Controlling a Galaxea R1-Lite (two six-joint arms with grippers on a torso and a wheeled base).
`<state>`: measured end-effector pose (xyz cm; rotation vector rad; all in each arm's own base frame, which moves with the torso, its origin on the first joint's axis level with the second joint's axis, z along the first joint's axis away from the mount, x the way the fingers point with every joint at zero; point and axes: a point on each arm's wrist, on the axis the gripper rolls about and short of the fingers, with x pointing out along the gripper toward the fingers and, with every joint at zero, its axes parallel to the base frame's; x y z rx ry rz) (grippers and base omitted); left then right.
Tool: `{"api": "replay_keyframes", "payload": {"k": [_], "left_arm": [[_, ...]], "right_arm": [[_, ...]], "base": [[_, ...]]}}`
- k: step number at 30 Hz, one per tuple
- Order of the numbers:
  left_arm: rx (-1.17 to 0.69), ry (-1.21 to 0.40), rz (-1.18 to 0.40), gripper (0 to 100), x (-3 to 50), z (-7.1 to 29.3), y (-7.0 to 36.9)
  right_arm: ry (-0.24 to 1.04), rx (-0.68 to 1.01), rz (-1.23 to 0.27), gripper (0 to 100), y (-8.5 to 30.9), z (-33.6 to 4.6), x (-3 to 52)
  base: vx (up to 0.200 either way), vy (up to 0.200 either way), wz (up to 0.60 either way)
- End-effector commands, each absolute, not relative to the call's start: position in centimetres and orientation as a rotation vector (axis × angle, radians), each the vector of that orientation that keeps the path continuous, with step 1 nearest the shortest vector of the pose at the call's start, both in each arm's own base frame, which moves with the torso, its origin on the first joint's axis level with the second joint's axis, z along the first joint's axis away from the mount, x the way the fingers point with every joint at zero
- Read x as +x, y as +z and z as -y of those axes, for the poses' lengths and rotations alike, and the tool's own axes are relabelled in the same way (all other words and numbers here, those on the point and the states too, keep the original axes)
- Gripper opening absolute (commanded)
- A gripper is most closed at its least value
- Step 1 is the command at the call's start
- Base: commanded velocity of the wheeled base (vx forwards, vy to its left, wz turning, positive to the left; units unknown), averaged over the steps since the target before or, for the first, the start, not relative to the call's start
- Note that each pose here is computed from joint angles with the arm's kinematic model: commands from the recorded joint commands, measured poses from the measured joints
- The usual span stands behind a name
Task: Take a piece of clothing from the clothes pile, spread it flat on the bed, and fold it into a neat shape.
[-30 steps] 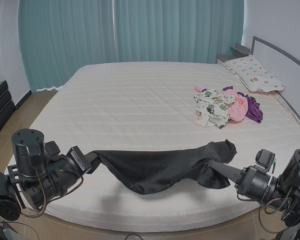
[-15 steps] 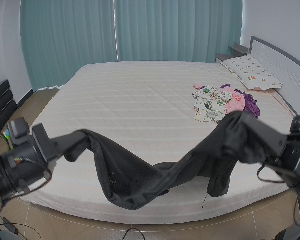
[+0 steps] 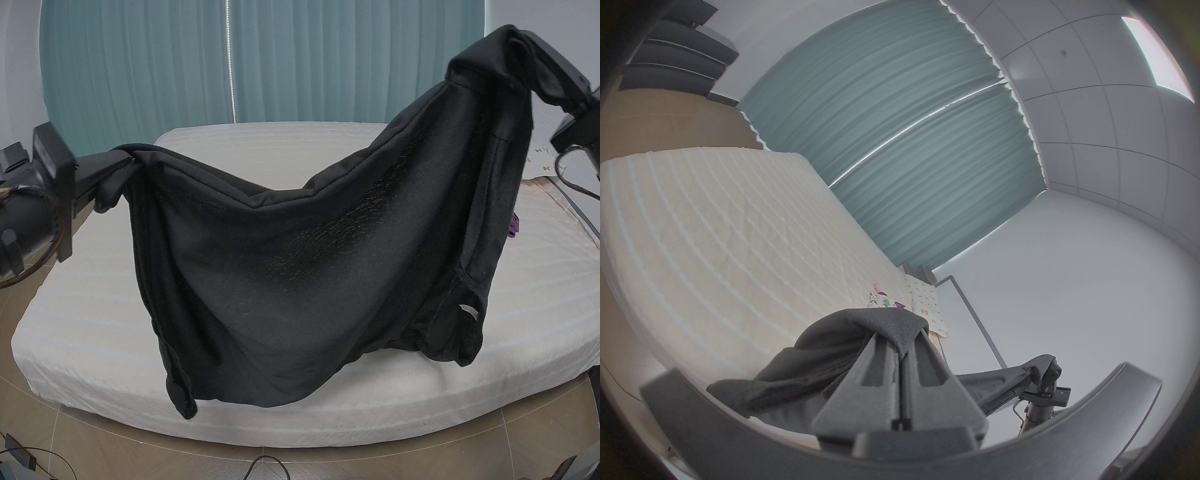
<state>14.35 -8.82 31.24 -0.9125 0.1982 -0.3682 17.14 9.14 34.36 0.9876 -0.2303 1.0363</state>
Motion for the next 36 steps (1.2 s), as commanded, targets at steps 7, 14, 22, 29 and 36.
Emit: {"api": "replay_keyframes", "payload": {"k": [7,14,22,29,36], "left_arm": [[-0.927,-0.070,-0.414,0,30.5,10.8,24.9],[-0.919,-0.045,-0.436,0,34.1,11.8,23.3],[-0.907,-0.022,-0.478,0,35.9,12.4,21.3],[-0.880,0.035,-0.562,0,38.2,13.0,17.2],[-0.885,0.059,-0.543,0,40.5,12.8,15.0]], "right_arm": [[0.687,0.933,-0.002,0,24.9,-11.6,36.5],[0.621,0.900,-0.027,0,22.2,-12.0,38.3],[0.558,0.884,-0.064,0,19.7,-12.0,39.5],[0.472,0.846,-0.119,0,15.5,-12.7,41.3],[0.412,0.837,-0.112,0,14.2,-12.9,42.2]], "base": [[0.143,0.000,0.00],[0.200,0.000,0.00],[0.200,0.000,0.00],[0.086,0.000,0.00],[0.000,0.000,0.00]]}}
